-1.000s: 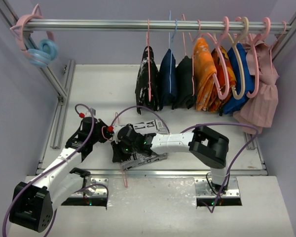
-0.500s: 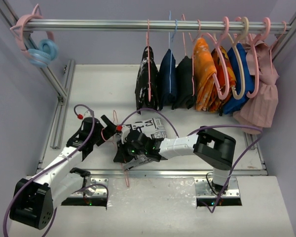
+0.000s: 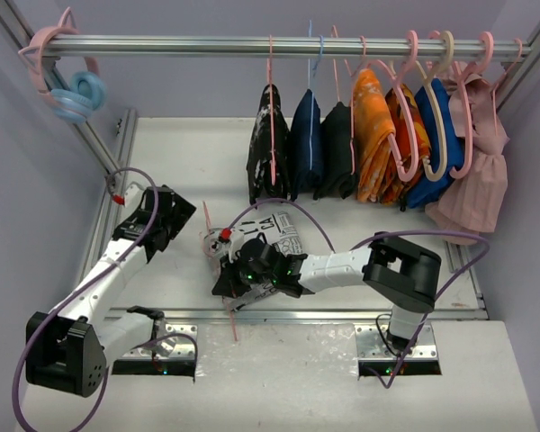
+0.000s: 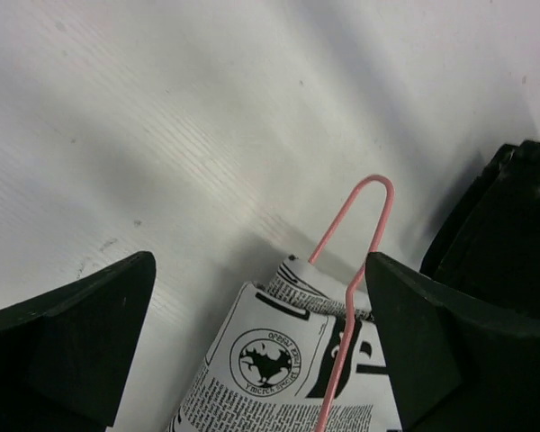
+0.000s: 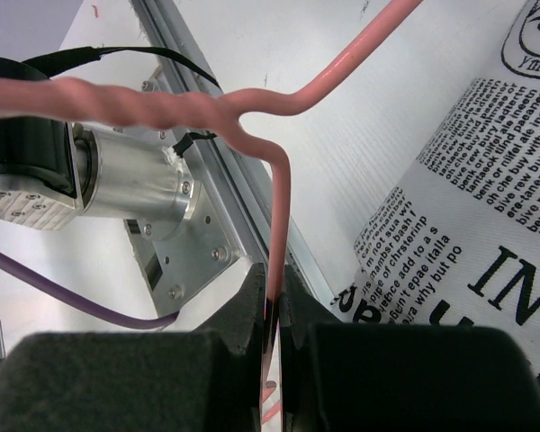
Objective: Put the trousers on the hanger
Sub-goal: Place the hanger at the clothesline.
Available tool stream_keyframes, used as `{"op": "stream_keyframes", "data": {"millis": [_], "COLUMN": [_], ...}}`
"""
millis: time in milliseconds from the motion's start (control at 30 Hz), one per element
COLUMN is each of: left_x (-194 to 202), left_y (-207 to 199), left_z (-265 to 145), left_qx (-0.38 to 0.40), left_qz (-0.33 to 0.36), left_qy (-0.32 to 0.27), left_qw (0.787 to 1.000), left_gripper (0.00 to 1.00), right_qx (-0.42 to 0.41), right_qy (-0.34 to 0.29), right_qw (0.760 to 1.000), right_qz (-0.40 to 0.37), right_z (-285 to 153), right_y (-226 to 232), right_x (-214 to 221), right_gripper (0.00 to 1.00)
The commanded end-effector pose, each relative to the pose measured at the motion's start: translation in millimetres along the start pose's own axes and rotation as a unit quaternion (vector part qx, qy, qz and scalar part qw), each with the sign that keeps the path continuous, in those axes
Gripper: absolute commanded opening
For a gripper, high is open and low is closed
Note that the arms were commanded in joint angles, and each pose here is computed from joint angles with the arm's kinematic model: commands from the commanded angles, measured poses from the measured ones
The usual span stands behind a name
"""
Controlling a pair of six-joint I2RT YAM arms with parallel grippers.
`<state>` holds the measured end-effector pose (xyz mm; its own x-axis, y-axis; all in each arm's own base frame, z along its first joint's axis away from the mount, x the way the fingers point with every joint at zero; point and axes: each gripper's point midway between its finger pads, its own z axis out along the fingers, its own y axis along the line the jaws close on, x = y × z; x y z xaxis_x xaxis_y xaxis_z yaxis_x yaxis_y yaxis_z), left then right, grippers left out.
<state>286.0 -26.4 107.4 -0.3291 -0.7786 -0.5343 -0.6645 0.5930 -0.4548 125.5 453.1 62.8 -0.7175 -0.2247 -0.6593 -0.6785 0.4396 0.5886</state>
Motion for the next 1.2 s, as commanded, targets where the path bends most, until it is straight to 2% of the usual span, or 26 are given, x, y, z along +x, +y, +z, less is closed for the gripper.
{"op": "stream_keyframes", "data": {"millis": [0, 100, 233, 333, 467, 500, 633, 733, 867, 967, 1067, 1167], "left_x": [-17, -28, -62, -79, -81, -81, -99, -117, -132, -137, -135, -134], "left_y": [11, 15, 11, -5, -12, -9, 4, 9, 20, 30, 43, 61], "left_z": [-5, -11, -42, -83, -126, -137, -172, -199, -235, -240, -232, -226], "left_qx": [-0.024, -0.026, -0.002, 0.061, 0.152, 0.166, 0.161, 0.165, 0.187, 0.182, 0.164, 0.142], "left_qz": [-0.018, -0.029, -0.038, -0.027, -0.027, -0.023, -0.007, 0.009, 0.013, 0.010, 0.009, -0.022], "left_qy": [-0.021, -0.027, -0.062, -0.089, -0.119, -0.128, -0.178, -0.224, -0.293, -0.323, -0.338, -0.351], "left_qw": [0.999, 0.999, 0.997, 0.994, 0.981, 0.978, 0.971, 0.960, 0.938, 0.929, 0.927, 0.925], "left_gripper": [1.00, 1.00, 1.00, 1.00, 1.00, 0.96, 0.95, 0.97, 1.00, 1.00, 1.00, 1.00], "right_qx": [0.015, 0.013, -0.002, 0.008, 0.038, 0.058, 0.106, 0.122, 0.083, 0.019, -0.015, -0.039], "right_qy": [-0.025, -0.027, -0.020, -0.004, 0.040, 0.054, 0.093, 0.100, 0.129, 0.121, 0.112, 0.096], "right_qw": [0.999, 0.999, 1.000, 1.000, 0.998, 0.997, 0.990, 0.987, 0.988, 0.992, 0.994, 0.995], "right_qz": [-0.030, -0.023, -0.018, -0.007, 0.011, 0.009, 0.012, 0.022, 0.025, 0.017, 0.013, 0.005], "right_z": [-7, -7, -3, 6, 15, 19, 29, 35, 47, 59, 62, 61], "right_y": [-7, -7, -1, -4, -9, -11, -15, -17, -3, 25, 46, 69], "right_x": [-12, -13, -14, -11, -1, 4, 19, 17, 24, 9, -9, -32], "right_gripper": [0.00, 0.00, 0.00, 0.00, 0.00, 0.00, 0.00, 0.00, 0.00, 0.00, 0.00, 0.00]}}
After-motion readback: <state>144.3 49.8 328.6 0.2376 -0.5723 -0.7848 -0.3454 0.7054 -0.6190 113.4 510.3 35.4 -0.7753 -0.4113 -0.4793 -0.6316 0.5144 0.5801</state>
